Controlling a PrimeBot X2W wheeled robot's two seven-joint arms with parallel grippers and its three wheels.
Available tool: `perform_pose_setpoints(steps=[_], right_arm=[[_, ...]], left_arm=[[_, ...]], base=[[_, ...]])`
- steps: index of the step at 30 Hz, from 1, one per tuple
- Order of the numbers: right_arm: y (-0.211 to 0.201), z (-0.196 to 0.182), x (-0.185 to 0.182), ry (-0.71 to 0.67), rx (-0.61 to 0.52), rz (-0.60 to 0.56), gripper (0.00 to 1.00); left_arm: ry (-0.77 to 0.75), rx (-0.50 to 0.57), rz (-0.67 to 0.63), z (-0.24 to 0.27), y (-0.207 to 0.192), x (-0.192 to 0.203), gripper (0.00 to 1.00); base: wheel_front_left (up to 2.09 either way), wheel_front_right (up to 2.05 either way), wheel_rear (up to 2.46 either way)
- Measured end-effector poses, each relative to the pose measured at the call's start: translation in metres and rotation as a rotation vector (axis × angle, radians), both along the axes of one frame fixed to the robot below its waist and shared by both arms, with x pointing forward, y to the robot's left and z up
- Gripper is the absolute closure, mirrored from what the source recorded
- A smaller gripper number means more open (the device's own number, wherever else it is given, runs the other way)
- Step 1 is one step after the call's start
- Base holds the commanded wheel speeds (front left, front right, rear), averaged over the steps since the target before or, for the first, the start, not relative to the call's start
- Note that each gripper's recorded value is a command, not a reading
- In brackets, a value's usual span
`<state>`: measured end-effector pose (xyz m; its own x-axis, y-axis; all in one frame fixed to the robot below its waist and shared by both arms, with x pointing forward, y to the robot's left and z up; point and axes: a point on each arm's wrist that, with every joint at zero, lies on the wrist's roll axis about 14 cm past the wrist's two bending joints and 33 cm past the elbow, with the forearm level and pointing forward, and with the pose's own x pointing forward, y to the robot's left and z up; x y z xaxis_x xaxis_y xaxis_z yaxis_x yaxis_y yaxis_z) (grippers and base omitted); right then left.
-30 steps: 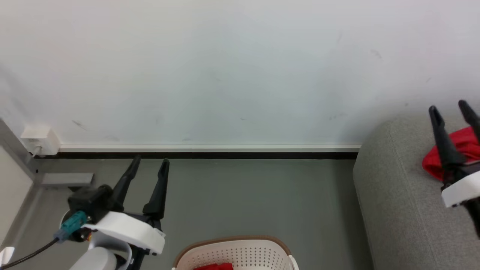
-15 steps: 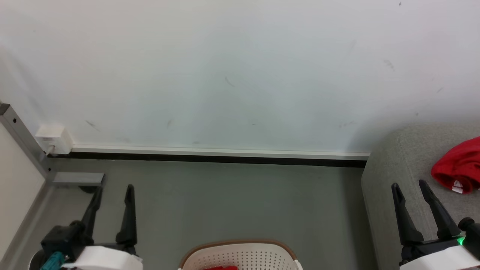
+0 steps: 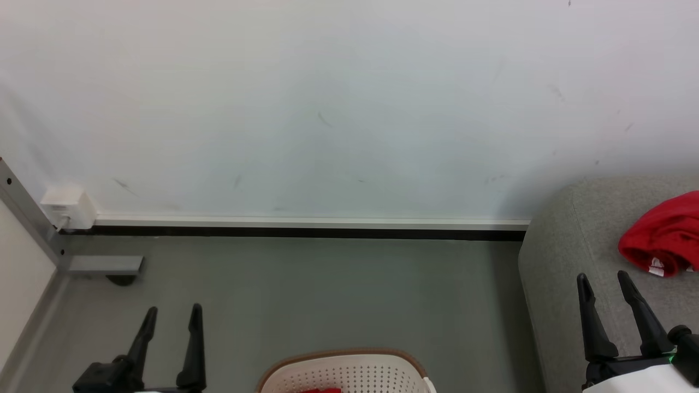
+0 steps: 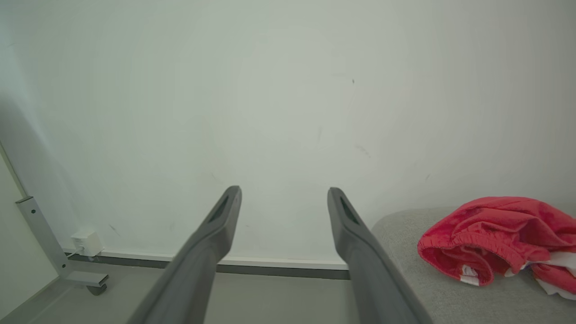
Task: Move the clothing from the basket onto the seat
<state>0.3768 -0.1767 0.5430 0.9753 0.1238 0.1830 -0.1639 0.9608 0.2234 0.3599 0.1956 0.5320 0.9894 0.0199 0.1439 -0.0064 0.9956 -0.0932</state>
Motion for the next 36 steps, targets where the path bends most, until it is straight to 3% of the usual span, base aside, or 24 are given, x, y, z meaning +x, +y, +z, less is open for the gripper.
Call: perform_pose_setpoints(steps=[22,36], right_arm=[[0.001,-0.004,-0.001,0.009,-0.022,-0.003,0.0],[-0.011,-0.012,0.017,0.032,-0.053,-0.03,0.0]], left_arm=[[0.012,0.013,-0.029,-0.008,-0.007,0.004,0.0],[0.104,-0.018,-0.172,-0.041,-0.054,0.041,0.0]], base=[[0.0,0.0,0.0],[0.0,0.0,0.0]])
